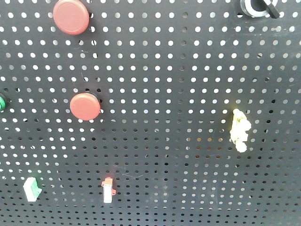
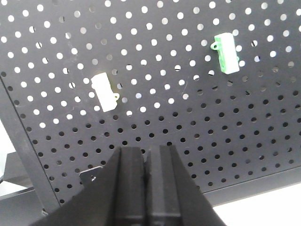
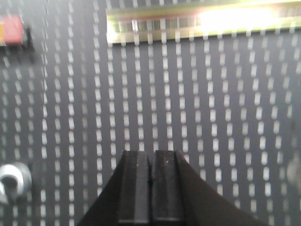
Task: Rotate knob clockwise with right arm
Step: 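Raise the right gripper toward the silver knob at the pegboard top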
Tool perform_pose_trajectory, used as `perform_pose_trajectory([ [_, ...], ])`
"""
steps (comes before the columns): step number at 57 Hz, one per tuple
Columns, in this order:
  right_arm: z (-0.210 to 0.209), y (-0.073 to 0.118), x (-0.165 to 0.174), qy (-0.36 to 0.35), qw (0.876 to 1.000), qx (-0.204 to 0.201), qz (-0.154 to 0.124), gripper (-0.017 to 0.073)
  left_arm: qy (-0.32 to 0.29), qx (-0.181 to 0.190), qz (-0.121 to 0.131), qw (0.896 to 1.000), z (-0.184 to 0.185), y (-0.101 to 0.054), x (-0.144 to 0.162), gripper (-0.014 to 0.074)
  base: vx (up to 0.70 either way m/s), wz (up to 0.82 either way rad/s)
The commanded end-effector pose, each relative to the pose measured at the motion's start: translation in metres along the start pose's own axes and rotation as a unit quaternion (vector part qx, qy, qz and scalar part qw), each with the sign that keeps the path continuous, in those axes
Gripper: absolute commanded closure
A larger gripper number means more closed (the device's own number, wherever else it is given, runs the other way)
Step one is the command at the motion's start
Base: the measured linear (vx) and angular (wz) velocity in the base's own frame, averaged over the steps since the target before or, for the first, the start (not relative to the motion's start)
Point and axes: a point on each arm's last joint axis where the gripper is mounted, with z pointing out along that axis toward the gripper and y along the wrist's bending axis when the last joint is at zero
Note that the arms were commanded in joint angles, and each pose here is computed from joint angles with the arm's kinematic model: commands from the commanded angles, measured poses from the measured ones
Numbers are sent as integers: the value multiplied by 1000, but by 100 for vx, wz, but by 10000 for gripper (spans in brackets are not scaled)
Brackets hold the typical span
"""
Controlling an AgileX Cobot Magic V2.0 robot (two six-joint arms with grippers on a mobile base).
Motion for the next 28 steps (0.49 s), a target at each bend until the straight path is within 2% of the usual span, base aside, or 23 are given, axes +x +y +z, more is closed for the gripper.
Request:
perform_pose_trajectory([
  [1, 8, 0, -4, -7, 1000, 0, -9, 567, -30, -3, -5, 1000, -1, -2, 3, 600, 0, 0],
  [6, 15, 0, 2, 8, 1000, 0, -25, 567, -30, -3, -5, 1000, -1, -2, 3, 600, 0, 0],
  [10, 22, 1, 6, 17, 1000, -8, -25, 567, -30, -3, -5, 1000, -1, -2, 3, 600, 0, 0],
  [16, 32, 9, 11, 33, 998, -45, -29, 567, -30, -3, -5, 1000, -1, -2, 3, 600, 0, 0],
  [20, 41, 19, 13, 41, 994, -93, -47, 567, -30, -3, -5, 1000, -1, -2, 3, 600, 0, 0],
  [21, 44, 23, 13, 45, 992, -110, -42, 567, -30, -3, -5, 1000, -1, -2, 3, 600, 0, 0],
  [23, 47, 29, 14, 47, 988, -136, -56, 567, -30, -3, -5, 1000, -1, -2, 3, 600, 0, 0],
  [28, 60, 53, 18, 55, 972, -218, -66, 567, -30, -3, -5, 1000, -1, -2, 3, 600, 0, 0],
])
